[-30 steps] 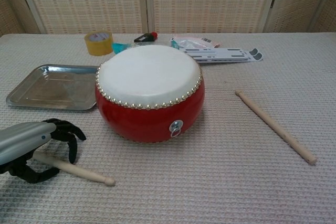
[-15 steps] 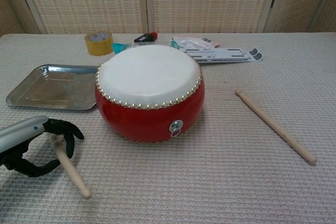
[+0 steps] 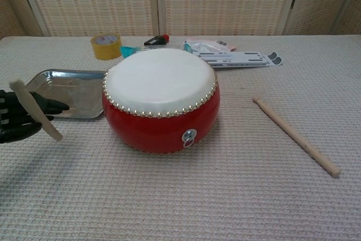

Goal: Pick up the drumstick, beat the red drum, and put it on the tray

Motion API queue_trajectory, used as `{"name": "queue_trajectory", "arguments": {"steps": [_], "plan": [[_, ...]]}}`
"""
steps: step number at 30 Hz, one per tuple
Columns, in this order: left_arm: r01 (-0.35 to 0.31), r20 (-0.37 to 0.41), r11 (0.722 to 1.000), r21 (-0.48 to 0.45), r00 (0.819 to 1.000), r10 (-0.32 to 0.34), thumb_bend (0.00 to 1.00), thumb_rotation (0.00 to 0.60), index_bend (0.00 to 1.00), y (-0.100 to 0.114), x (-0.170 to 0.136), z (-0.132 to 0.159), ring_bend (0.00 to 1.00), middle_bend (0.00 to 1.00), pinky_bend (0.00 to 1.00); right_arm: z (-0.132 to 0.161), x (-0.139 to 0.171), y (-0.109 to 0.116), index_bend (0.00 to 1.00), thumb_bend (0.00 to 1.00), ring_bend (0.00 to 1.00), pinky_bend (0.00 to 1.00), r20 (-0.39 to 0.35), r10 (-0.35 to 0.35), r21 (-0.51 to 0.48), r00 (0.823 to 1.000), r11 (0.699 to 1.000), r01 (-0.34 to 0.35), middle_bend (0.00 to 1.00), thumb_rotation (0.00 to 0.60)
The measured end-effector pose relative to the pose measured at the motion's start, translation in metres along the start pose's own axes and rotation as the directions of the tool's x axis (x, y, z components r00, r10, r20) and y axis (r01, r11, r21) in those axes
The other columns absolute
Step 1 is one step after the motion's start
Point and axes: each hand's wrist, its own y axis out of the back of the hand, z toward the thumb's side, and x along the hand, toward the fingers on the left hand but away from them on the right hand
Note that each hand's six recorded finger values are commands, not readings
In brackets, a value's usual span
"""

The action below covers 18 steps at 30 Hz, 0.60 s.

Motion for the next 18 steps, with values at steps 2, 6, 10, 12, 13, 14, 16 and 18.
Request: {"name": "queue_trajectory", "arguments": {"steps": [2,6,10,12,13,14,16,18], "plan": [[0.013,0.005,0.993,-0.121,1.0,-0.013,0.41,0.6,0.55,0.005,-0.002,0.002,0.13,0.28,0.05,0.001,0.0,0.0,0.07,0.0,0.0,0.0,-0.002,-0.001,0.002,1.0,1.0,0.001,0.05,0.6],[0.042,0.01,0.936,-0.349,0.999,-0.041,0.42,0.6,0.56,0.015,-0.004,0.003,0.14,0.31,0.07,0.002,0.0,0.002,0.07,0.0,0.0,0.0,-0.003,-0.003,0.006,1.0,1.0,0.003,0.05,0.6],[0.067,0.002,0.872,-0.485,0.997,-0.076,0.42,0.6,0.57,0.028,-0.005,0.002,0.15,0.32,0.08,0.003,0.0,0.004,0.07,0.0,0.0,0.0,-0.002,-0.01,0.003,1.0,1.0,0.01,0.05,0.6],[0.073,-0.012,0.851,-0.52,0.996,-0.093,0.42,0.6,0.56,0.034,-0.003,-0.001,0.15,0.32,0.08,0.003,0.0,0.006,0.07,0.0,0.0,0.0,0.0,-0.019,0.005,1.0,1.0,0.019,0.05,0.6],[0.074,-0.02,0.844,-0.531,0.995,-0.1,0.42,0.6,0.56,0.037,-0.002,-0.003,0.15,0.32,0.08,0.003,0.0,0.008,0.07,0.0,0.0,0.0,0.001,-0.023,0.009,1.0,1.0,0.023,0.05,0.6],[0.075,-0.028,0.839,-0.539,0.994,-0.106,0.42,0.6,0.56,0.041,-0.002,-0.005,0.15,0.32,0.08,0.003,0.0,0.009,0.07,0.0,0.0,0.0,0.005,-0.027,0.013,1.0,1.0,0.027,0.05,0.6],[0.074,-0.049,0.832,-0.55,0.992,-0.12,0.42,0.6,0.56,0.047,0.001,-0.01,0.16,0.32,0.08,0.003,-0.001,0.012,0.07,0.0,0.0,0.0,0.01,-0.032,0.017,0.999,0.999,0.032,0.05,0.6],[0.07,-0.068,0.826,-0.559,0.989,-0.13,0.42,0.6,0.56,0.053,0.003,-0.015,0.16,0.32,0.09,0.002,-0.001,0.014,0.06,0.0,0.0,0.0,0.015,-0.038,0.019,0.999,0.999,0.038,0.05,0.6]]}}
